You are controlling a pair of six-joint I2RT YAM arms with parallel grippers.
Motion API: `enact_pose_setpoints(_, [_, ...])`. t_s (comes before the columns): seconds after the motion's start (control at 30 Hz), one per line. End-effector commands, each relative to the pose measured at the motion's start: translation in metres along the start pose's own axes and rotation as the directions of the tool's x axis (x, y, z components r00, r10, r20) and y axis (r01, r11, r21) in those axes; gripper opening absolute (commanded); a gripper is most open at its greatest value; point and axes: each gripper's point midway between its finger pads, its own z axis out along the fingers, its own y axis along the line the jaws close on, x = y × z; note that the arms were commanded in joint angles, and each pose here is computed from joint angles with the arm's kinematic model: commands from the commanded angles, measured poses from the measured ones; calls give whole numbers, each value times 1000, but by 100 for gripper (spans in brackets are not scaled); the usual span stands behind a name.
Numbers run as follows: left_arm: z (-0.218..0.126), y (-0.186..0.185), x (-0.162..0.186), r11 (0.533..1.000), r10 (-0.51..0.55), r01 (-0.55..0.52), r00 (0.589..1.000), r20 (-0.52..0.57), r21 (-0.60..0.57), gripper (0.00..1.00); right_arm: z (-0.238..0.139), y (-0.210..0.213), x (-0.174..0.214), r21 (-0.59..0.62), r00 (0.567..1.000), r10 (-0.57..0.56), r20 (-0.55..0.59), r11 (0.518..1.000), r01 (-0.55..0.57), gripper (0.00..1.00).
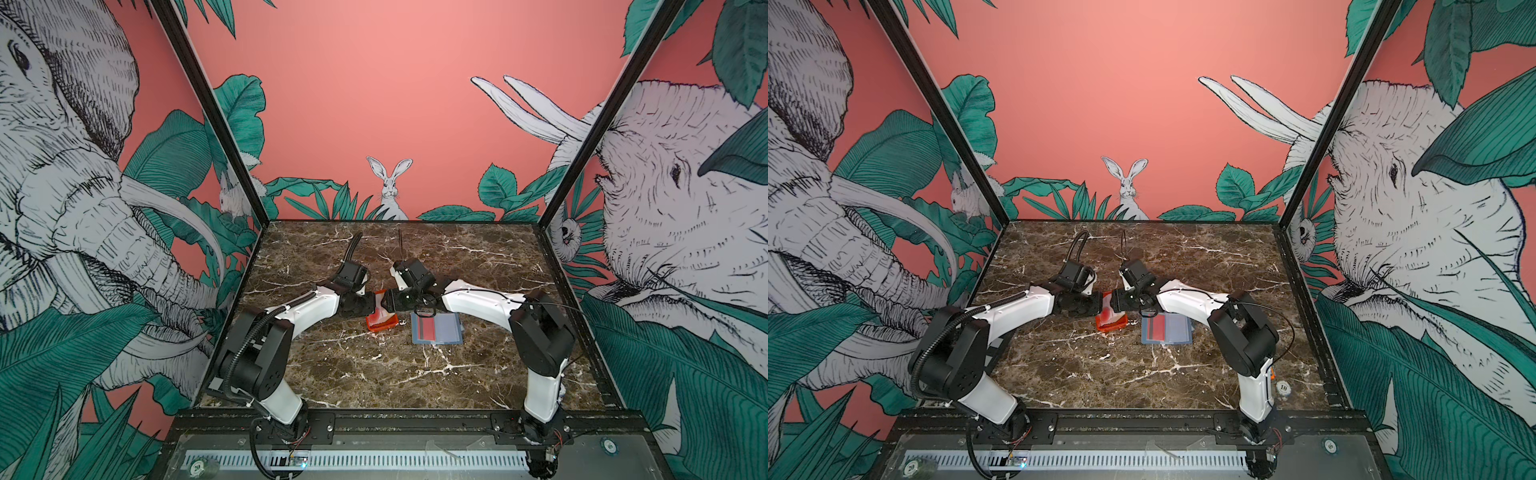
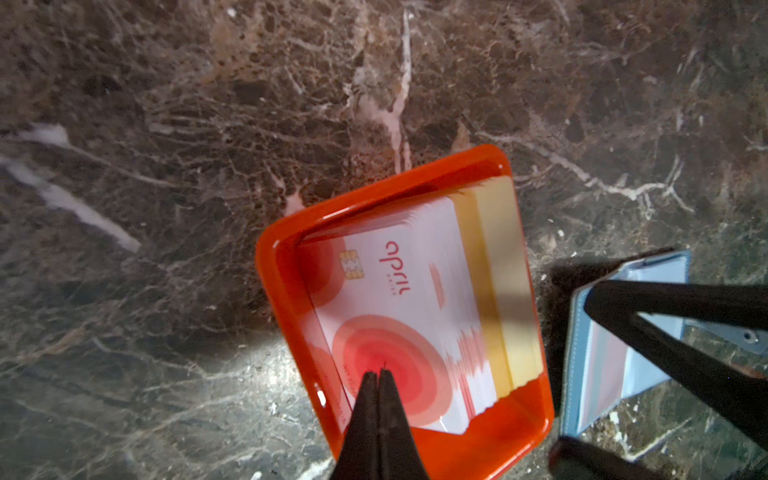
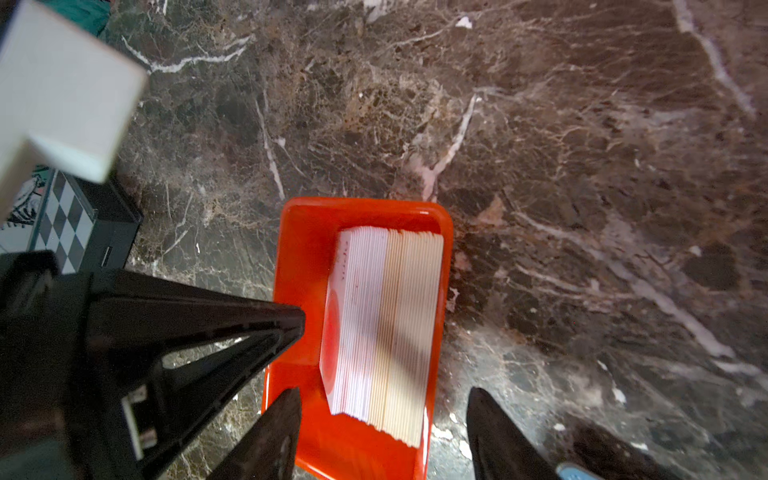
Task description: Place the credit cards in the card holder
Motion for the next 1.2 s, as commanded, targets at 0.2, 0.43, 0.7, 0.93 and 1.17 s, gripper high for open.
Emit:
enact_pose_setpoints(0.2, [3, 3, -2, 1000, -14, 15, 1000, -16, 19, 0, 21, 7, 1, -34, 999, -22, -40, 999, 21, 66])
enact_pose_setpoints(0.43, [5, 4, 1, 1000, -18, 18, 1000, -23, 19, 0, 34, 9, 5, -43, 997, -25, -68, 999, 22, 67])
enact_pose_setpoints(0.7, [6, 4, 3, 999, -21, 22, 999, -27, 26, 0, 43, -1, 9, 2, 996, -21, -87, 1000, 21, 65])
enact_pose_setpoints(0.93, [9, 7, 6, 999, -24, 25, 999, -36, 24, 0, 46, -4, 12, 10, 996, -17, -91, 1000, 18, 64])
enact_pose_setpoints(1.17, [9, 8, 6, 999, -27, 28, 999, -34, 23, 0, 46, -7, 15, 21, 995, -16, -97, 1000, 18, 62])
